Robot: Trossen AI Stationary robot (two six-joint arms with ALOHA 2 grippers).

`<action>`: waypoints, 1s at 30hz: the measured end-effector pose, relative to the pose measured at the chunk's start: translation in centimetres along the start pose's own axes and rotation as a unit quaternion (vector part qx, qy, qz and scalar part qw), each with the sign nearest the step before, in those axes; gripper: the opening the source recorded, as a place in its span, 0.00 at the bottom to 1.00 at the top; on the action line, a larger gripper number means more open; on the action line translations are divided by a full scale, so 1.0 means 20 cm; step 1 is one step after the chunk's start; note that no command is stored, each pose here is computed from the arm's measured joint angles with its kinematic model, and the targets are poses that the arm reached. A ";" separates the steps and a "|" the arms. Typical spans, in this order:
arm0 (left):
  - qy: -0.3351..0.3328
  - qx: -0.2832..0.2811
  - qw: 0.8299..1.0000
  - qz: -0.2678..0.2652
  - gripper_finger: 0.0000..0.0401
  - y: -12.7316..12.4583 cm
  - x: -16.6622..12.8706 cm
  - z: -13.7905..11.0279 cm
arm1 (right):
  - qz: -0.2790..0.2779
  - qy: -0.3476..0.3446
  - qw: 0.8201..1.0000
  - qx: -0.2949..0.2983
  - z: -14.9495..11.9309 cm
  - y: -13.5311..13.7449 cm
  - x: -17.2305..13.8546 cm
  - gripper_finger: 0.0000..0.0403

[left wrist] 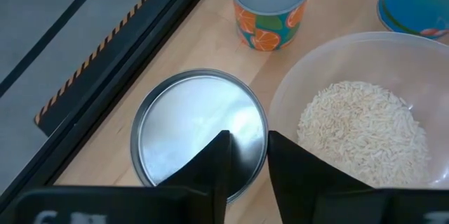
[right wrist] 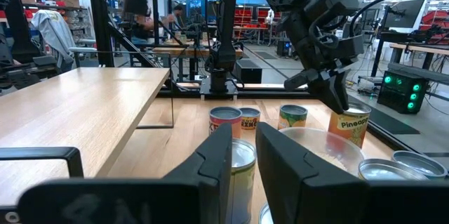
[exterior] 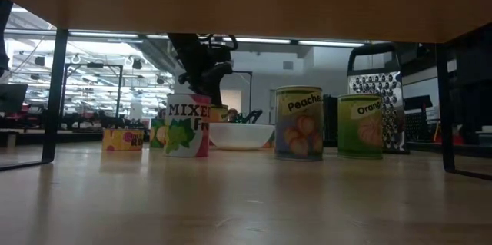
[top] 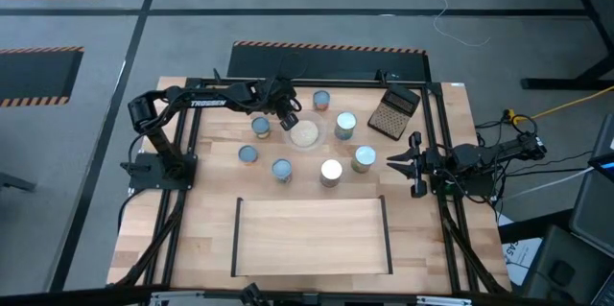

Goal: Pick and place cans onto a shelf
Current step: Put the canned pineapple on the shelf

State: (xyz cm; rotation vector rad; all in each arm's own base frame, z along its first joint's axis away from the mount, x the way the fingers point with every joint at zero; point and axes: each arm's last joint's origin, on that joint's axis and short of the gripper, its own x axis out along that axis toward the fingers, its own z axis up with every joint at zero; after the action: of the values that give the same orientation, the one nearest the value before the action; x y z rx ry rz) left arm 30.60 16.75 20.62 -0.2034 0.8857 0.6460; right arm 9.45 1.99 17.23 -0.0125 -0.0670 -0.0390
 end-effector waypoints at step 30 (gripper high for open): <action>0.000 0.000 1.000 0.000 0.00 0.00 0.00 0.00 | 0.000 0.000 1.000 0.000 0.00 0.00 0.00 0.18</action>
State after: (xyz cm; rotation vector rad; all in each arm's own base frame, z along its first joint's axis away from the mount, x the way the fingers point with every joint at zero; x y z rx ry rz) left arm 30.58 16.76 20.63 -0.2040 0.8852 0.6462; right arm 9.45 1.99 17.23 -0.0122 -0.0670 -0.0391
